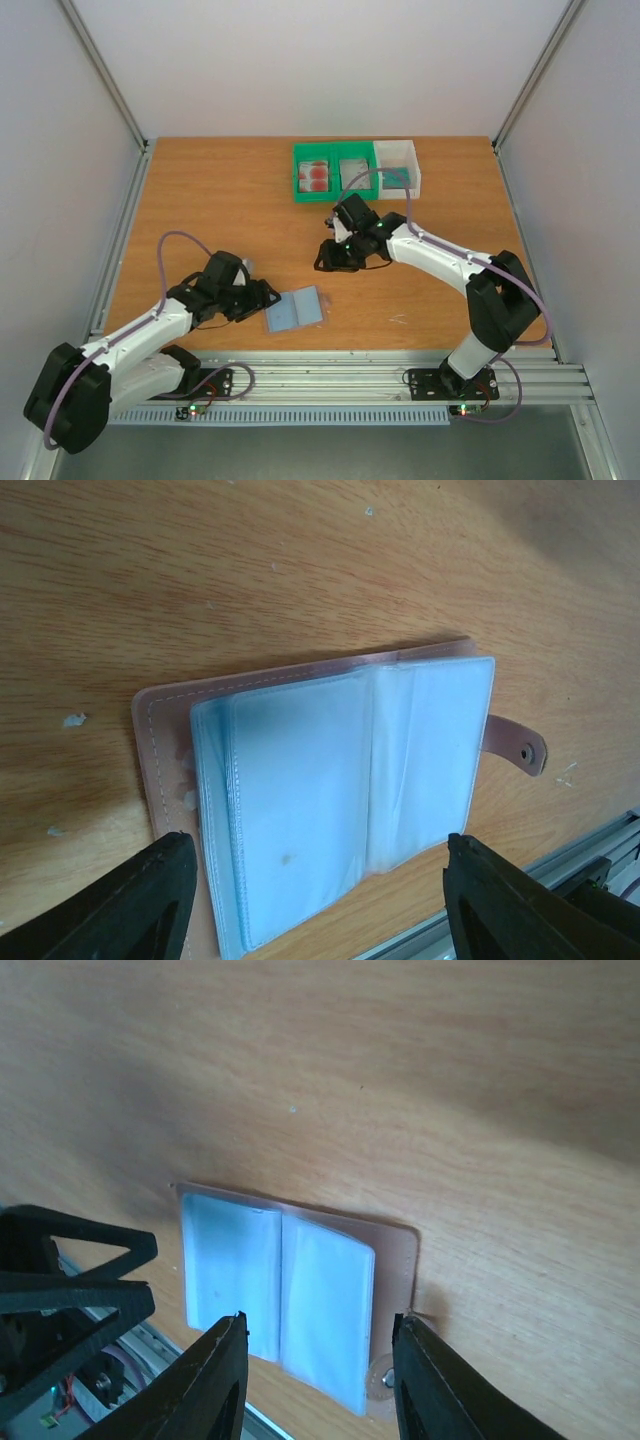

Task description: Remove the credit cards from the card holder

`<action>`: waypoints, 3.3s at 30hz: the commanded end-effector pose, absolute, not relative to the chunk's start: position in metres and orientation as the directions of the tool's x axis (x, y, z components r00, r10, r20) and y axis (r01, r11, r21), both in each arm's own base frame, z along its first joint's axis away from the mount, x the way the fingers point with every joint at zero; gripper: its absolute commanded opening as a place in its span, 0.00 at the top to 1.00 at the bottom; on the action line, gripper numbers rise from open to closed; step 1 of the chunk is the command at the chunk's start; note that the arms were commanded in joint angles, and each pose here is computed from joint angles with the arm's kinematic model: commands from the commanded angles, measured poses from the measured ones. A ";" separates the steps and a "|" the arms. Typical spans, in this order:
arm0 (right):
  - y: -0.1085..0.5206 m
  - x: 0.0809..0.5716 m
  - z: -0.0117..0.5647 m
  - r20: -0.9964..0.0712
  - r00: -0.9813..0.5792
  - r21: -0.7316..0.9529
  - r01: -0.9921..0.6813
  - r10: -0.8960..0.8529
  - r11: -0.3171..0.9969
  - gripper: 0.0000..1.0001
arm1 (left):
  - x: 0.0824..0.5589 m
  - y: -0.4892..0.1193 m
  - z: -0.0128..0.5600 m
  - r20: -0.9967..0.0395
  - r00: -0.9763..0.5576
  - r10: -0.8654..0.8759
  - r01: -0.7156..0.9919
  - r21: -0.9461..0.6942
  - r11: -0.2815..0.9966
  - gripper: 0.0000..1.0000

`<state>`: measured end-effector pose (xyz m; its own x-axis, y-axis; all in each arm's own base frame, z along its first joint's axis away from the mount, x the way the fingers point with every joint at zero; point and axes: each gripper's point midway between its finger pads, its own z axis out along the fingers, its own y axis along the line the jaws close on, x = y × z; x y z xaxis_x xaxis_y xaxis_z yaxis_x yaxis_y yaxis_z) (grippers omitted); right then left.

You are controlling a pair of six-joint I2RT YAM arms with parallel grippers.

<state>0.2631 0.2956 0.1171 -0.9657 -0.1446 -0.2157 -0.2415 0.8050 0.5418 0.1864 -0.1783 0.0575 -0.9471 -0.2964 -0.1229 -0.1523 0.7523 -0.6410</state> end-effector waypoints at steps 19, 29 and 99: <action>0.317 0.236 0.027 -0.146 -0.972 0.512 -0.233 -0.183 0.827 0.65 | 0.194 -0.186 0.040 -0.115 -0.953 -0.279 -0.141 -0.648 0.748 0.45; 0.315 0.219 0.010 -0.152 -0.977 0.474 -0.207 -0.153 0.856 0.81 | 0.198 -0.195 0.028 -0.087 -0.961 -0.264 -0.142 -0.662 0.736 0.52; 0.277 0.210 0.056 -0.274 -0.958 0.394 -0.197 -0.089 0.898 0.61 | 0.195 -0.186 0.043 -0.145 -0.954 -0.262 -0.116 -0.627 0.770 0.49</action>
